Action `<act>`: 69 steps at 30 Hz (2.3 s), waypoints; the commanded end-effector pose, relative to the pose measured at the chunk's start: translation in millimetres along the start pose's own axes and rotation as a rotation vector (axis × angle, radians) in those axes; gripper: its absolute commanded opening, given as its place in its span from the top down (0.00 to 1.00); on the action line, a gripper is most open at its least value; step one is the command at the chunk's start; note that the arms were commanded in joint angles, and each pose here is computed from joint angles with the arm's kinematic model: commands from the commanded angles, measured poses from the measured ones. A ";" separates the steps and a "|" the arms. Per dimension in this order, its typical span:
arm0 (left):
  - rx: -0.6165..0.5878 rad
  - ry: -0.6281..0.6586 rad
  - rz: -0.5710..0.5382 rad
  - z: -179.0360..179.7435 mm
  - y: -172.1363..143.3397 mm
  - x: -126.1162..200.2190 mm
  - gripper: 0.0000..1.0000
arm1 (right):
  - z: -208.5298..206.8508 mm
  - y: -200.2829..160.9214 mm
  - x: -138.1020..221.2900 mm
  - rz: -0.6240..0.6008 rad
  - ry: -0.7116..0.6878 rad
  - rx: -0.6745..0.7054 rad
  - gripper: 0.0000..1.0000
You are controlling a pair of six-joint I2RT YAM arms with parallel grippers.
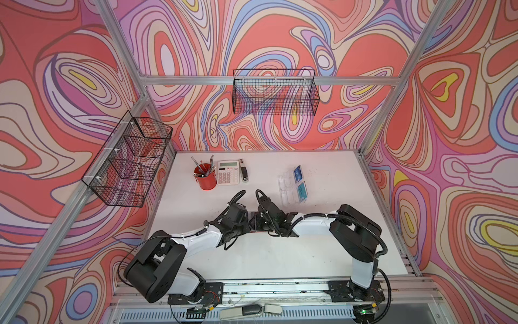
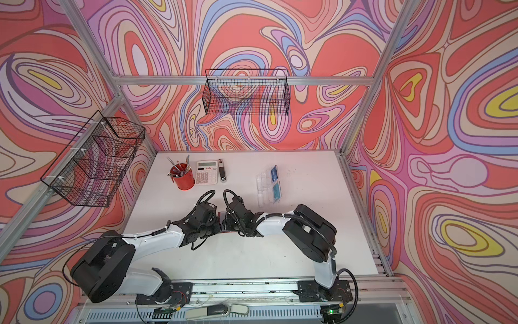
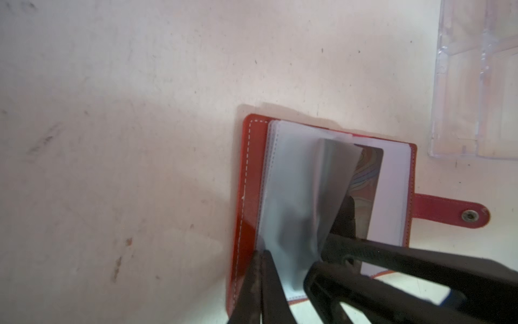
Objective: Insert credit cards into a card holder
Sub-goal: Insert the credit card into the card slot, then flip over the card slot on the card holder.
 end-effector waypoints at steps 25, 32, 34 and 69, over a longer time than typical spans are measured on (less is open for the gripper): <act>0.071 0.029 0.068 13.8 0.7 -25.7 1.00 | -12.3 -4.3 -3.9 0.004 -0.038 0.013 0.68; 0.084 -0.004 0.032 10.1 4.2 -10.1 1.00 | -3.3 3.8 -1.5 -0.022 -0.045 0.045 0.69; 0.098 0.010 0.034 21.4 -5.5 -4.5 1.00 | -0.1 8.9 8.8 -0.042 -0.058 0.068 0.69; 0.087 0.014 0.018 22.3 -4.8 -2.1 1.00 | -53.2 8.1 20.4 -0.064 -0.337 0.142 0.61</act>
Point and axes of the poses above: each gripper's point midway between its finger pads, its own x axis back along the fingers, its own z axis along the line the jaws close on, y = z × x, the point moved 8 cm from there along x, back along the fingers
